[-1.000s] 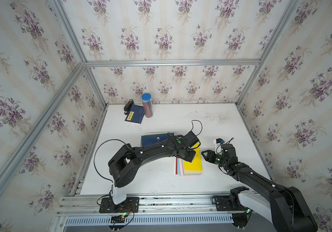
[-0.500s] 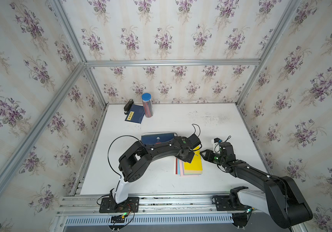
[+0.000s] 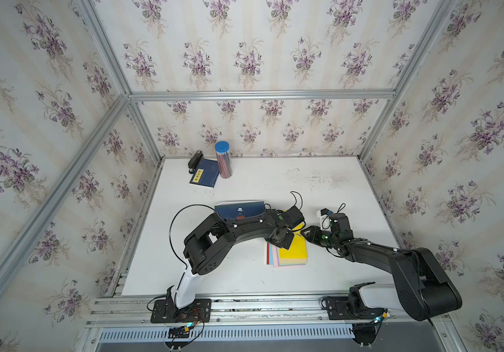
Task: Put the sealed envelopes into the storage box
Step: Pick up the envelope from the center of the board.
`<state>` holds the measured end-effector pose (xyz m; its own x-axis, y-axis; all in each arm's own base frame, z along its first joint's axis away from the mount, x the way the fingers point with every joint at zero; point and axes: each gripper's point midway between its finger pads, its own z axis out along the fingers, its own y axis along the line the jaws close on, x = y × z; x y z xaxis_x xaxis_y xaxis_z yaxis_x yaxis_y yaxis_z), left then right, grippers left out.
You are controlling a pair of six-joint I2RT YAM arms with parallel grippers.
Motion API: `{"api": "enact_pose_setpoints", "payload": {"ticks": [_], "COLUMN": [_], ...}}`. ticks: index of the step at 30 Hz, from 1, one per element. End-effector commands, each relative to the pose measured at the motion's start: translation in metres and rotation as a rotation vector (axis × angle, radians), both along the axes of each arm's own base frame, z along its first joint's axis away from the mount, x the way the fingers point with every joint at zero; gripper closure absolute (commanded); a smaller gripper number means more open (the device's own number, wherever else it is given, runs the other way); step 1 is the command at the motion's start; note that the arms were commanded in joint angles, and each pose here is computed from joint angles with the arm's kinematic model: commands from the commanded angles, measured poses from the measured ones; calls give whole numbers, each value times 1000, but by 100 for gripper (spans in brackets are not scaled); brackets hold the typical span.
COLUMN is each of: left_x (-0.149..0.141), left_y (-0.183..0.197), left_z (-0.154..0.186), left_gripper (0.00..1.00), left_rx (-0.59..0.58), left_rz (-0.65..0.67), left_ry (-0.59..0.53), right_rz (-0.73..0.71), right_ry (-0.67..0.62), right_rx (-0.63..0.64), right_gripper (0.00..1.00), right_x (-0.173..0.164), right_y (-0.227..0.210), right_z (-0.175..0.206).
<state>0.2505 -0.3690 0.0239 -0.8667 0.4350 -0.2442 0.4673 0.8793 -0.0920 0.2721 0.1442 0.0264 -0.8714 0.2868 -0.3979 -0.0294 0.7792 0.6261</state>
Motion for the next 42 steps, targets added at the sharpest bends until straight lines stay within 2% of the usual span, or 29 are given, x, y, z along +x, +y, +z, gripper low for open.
{"api": "enact_pose_setpoints", "payload": {"ticks": [1,19,31,42], "left_x": [1,-1,-2,0], "left_y": [-3,-5,-5,-8], "left_z": [-3,-8,-9,-5], "left_gripper": [100,100,100,100], "left_rx": [-7,-17,-20,-32], "left_rz": [2,-7,-10,-13], "left_ry": [0,12,14,6], "right_rz": [11,34,46,68], "right_ry": [-8,25,14,14], "right_rx": [12,35,71,119], "right_gripper": [58,63,69,78], "right_x": [2,1,4,-1], "right_y": [3,9,16,24], "right_z": [4,1,23,25]}}
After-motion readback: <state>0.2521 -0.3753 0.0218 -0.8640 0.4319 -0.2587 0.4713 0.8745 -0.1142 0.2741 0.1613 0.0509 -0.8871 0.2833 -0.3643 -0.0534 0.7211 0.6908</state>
